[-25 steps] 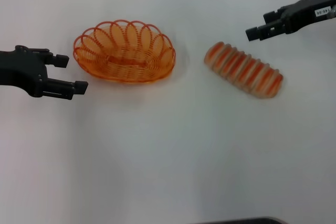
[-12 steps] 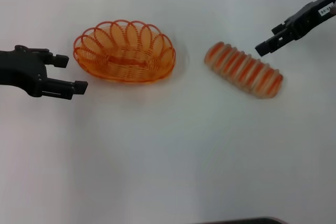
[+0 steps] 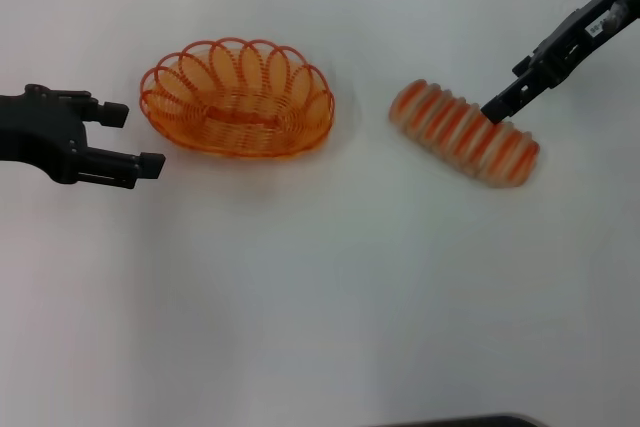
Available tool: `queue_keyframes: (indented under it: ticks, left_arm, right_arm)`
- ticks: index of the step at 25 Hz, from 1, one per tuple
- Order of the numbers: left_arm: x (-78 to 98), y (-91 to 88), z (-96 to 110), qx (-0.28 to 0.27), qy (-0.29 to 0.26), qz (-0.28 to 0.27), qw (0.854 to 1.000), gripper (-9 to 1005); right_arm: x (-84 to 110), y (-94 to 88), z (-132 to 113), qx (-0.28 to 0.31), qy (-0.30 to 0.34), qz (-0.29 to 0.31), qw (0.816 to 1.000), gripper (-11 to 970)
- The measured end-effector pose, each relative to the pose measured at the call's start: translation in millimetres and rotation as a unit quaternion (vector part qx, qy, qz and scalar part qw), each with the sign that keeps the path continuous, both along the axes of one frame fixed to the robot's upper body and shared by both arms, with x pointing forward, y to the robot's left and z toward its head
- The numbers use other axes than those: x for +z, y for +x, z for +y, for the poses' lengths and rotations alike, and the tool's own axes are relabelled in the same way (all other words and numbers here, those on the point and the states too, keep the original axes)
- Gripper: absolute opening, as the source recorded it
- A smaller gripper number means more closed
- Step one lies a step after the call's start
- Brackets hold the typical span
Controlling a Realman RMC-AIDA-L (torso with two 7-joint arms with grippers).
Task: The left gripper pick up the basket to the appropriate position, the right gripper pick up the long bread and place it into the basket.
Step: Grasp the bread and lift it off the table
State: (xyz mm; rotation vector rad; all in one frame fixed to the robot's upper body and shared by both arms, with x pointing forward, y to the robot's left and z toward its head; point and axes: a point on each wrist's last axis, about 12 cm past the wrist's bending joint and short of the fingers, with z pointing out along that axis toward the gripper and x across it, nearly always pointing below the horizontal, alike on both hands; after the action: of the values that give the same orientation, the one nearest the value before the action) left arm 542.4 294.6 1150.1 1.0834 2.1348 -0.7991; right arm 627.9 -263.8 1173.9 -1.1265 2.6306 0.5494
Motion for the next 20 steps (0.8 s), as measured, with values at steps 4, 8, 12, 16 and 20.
queue_keyframes:
  ticks: [4,8,12,16,20]
  left_arm:
    - [0.5,-0.2,0,-0.001,0.000,0.000,1.000,888]
    - [0.7,-0.8,-1,-0.002,-0.001,0.000,1.000,887]
    - [0.6,-1.2,-1,-0.003,-0.002,0.001,1.000,887]
    - [0.7,-1.4,-1,-0.003,-0.002,0.002,1.000,887]
    - [1.7,-1.3,-2,-0.004,-0.003,0.003,1.000,887]
  right_arm:
    - [-3.4,0.1,9,0.007,-0.018,0.005,1.000,931]
    - [-6.7,0.5,15,0.008,-0.038,0.008,0.999,931]
    - [-9.3,1.3,20,0.008,-0.051,0.007,0.999,931]
    - [-13.2,1.3,29,0.012,-0.064,0.005,0.998,931]
    - [-15.8,1.1,38,0.019,-0.075,0.005,0.997,930]
